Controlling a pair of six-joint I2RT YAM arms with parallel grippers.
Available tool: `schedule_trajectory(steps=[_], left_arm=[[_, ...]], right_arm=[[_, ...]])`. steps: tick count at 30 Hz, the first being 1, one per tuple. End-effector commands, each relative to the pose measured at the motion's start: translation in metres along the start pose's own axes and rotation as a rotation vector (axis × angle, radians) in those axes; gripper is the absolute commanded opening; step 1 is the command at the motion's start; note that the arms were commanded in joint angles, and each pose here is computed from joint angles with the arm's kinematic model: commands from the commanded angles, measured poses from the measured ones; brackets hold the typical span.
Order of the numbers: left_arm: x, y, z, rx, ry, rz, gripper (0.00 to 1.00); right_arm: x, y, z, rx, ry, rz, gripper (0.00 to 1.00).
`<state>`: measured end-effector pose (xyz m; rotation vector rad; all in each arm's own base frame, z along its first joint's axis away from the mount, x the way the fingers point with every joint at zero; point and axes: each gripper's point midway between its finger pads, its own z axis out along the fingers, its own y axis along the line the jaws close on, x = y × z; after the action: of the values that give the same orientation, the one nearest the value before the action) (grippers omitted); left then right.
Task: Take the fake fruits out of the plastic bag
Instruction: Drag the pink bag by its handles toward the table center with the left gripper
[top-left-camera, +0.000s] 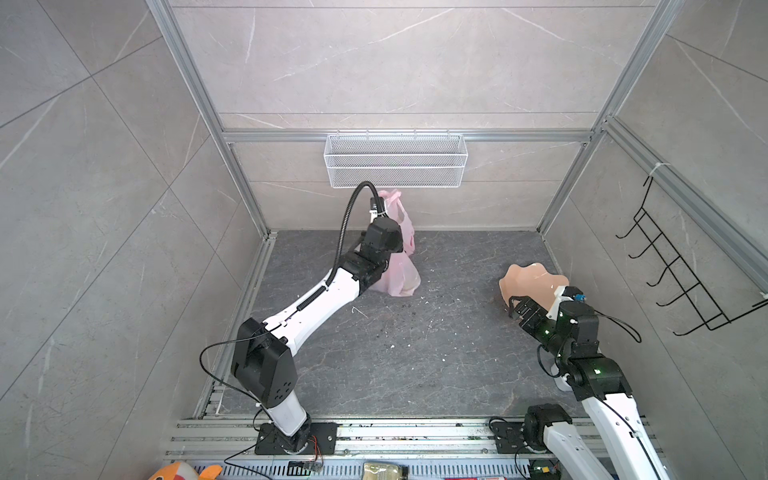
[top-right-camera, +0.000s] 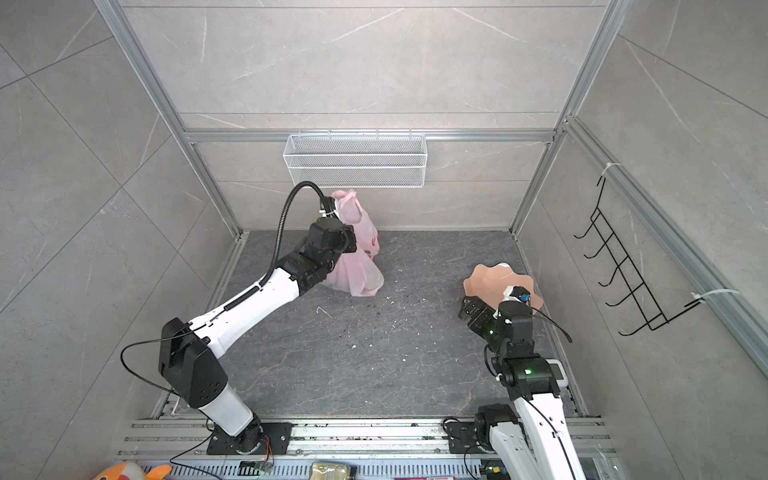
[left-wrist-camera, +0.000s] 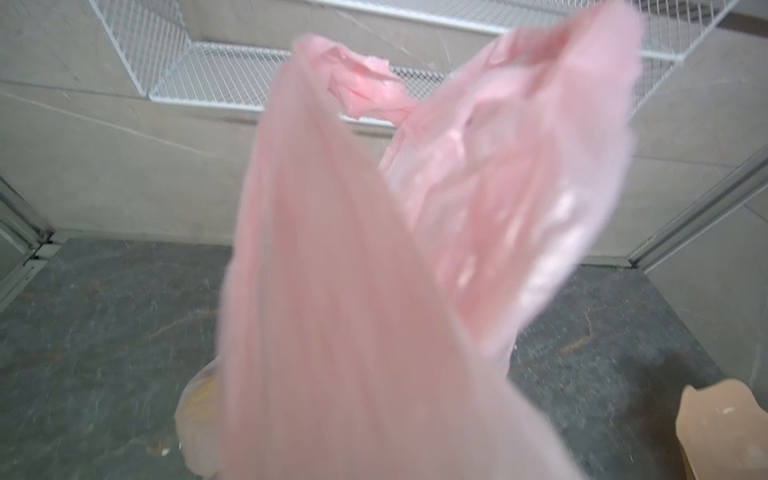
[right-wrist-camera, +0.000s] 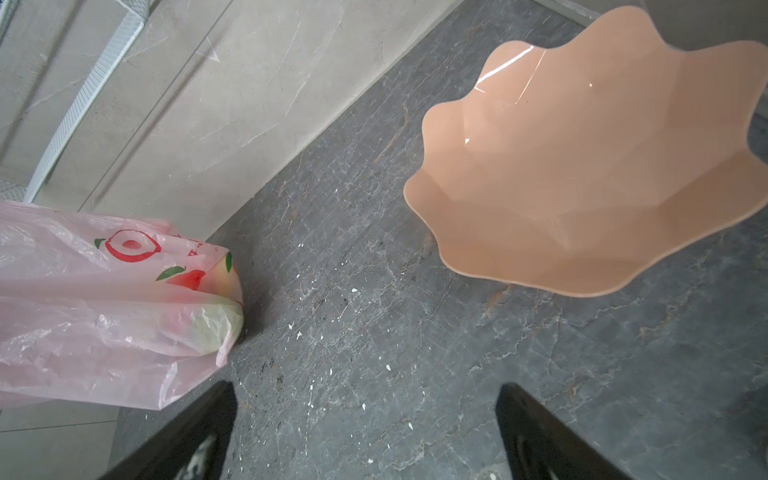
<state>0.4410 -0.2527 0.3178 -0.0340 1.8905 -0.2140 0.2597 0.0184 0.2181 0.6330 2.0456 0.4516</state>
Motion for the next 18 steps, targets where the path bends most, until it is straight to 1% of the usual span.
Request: schedule_trajectory(steps=[1,3,4,5,6,7,8,10,13,16,18], left_arm=[[-0.045,0.008,-0.039,-0.079,-0.177,-0.146,0.0],[-0.029,-0.004,-0.041,-0.051,-0.148,-0.147,0.0],[-0.019,-0.009,-0.041,-0.028,-0.125,-0.167,0.0],[-0.005,-0.016,-0.04,0.025,-0.086,-0.217,0.02],[0.009,-0.026,-0.038,0.096,-0.046,-0.264,0.06],[0.018,-0.035,-0.038,0.158,-0.019,-0.286,0.11],[0.027,-0.047,-0.039,0.229,0.016,-0.299,0.15],[0.037,-0.061,-0.044,0.312,0.081,-0.313,0.25],[0.04,-0.072,-0.054,0.382,0.143,-0.278,0.42],[0.036,-0.075,-0.071,0.437,0.165,-0.215,0.55],[0.033,-0.071,-0.085,0.464,0.162,-0.174,0.62]], right_arm=[[-0.004,0.012,0.0,-0.05,-0.004,-0.009,1.0],[-0.002,0.013,0.004,-0.059,0.008,-0.004,1.0],[-0.001,0.014,0.005,-0.064,0.016,-0.003,1.0],[0.0,0.016,0.007,-0.069,0.022,0.0,1.0],[0.001,0.018,0.009,-0.079,0.03,0.001,1.0],[0.0,0.02,0.009,-0.089,0.032,-0.001,1.0],[0.001,0.024,0.01,-0.11,0.041,-0.005,1.0],[0.001,0.031,0.009,-0.146,0.05,-0.015,1.0],[0.001,0.039,0.007,-0.181,0.06,-0.032,1.0],[0.002,0.048,0.004,-0.207,0.072,-0.062,1.0],[0.003,0.056,0.001,-0.208,0.072,-0.102,1.0]])
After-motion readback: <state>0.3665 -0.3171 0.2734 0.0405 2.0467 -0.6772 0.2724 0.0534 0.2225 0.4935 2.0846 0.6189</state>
